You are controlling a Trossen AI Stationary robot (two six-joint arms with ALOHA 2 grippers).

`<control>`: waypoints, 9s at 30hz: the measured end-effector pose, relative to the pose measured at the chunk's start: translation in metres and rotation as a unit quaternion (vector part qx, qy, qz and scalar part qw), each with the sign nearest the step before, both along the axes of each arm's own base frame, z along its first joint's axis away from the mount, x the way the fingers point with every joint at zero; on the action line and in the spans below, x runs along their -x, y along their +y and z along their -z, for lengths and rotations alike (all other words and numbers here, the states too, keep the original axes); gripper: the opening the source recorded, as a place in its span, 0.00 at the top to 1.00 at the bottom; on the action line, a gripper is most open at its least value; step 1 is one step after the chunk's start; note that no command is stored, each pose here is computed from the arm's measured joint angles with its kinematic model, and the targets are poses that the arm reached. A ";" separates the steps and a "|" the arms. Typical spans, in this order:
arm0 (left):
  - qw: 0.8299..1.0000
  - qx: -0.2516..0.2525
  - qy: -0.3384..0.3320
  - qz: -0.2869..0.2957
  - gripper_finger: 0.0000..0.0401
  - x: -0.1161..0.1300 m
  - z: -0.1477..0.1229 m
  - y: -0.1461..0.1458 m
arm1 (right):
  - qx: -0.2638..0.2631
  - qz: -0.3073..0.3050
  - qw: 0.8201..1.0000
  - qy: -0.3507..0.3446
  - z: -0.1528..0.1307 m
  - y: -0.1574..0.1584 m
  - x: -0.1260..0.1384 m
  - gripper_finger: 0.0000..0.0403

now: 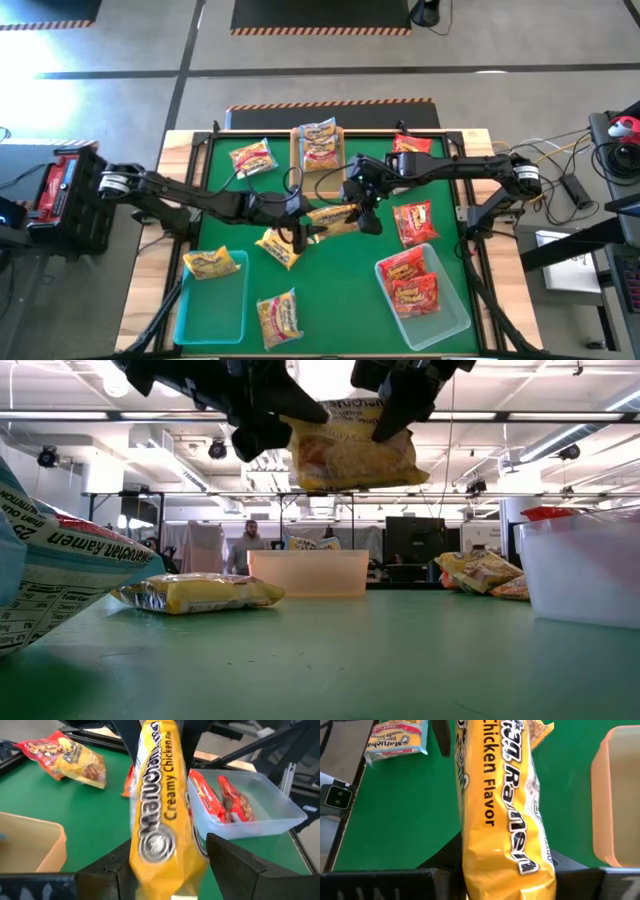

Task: Sort Maruchan noodles
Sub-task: Put the yellow noddle pack into the blue bin, then put the orange noodle pack into the transparent bin

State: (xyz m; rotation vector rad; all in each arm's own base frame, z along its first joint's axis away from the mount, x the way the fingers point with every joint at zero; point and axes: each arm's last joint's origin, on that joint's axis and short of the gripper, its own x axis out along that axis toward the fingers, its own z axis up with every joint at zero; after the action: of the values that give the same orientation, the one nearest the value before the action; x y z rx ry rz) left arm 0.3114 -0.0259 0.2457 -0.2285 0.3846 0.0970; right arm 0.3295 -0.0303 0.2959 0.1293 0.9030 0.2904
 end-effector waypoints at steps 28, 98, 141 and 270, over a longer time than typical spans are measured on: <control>0.998 0.059 0.013 -0.022 0.87 -0.001 0.005 0.003 | -0.003 -0.008 0.999 0.050 -0.022 0.003 0.010 0.57; 0.929 0.176 0.313 -0.094 0.81 0.252 0.020 -0.118 | -0.002 0.147 0.989 -0.010 -0.044 0.005 0.069 0.56; 0.925 0.150 0.146 -0.316 0.56 0.232 -0.035 -0.074 | -0.020 0.420 0.863 0.281 0.014 -0.015 0.115 0.56; 0.896 0.260 -0.020 -0.360 0.58 -0.012 0.066 -0.111 | -0.174 0.210 0.962 0.026 0.131 0.023 0.042 0.70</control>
State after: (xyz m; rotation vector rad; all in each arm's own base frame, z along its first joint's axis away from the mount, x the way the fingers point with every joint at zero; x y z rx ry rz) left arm 0.3234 -0.1371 0.1793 -0.9000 0.2611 0.7255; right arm 0.2879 -0.0069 0.1648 0.6480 0.8471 0.0455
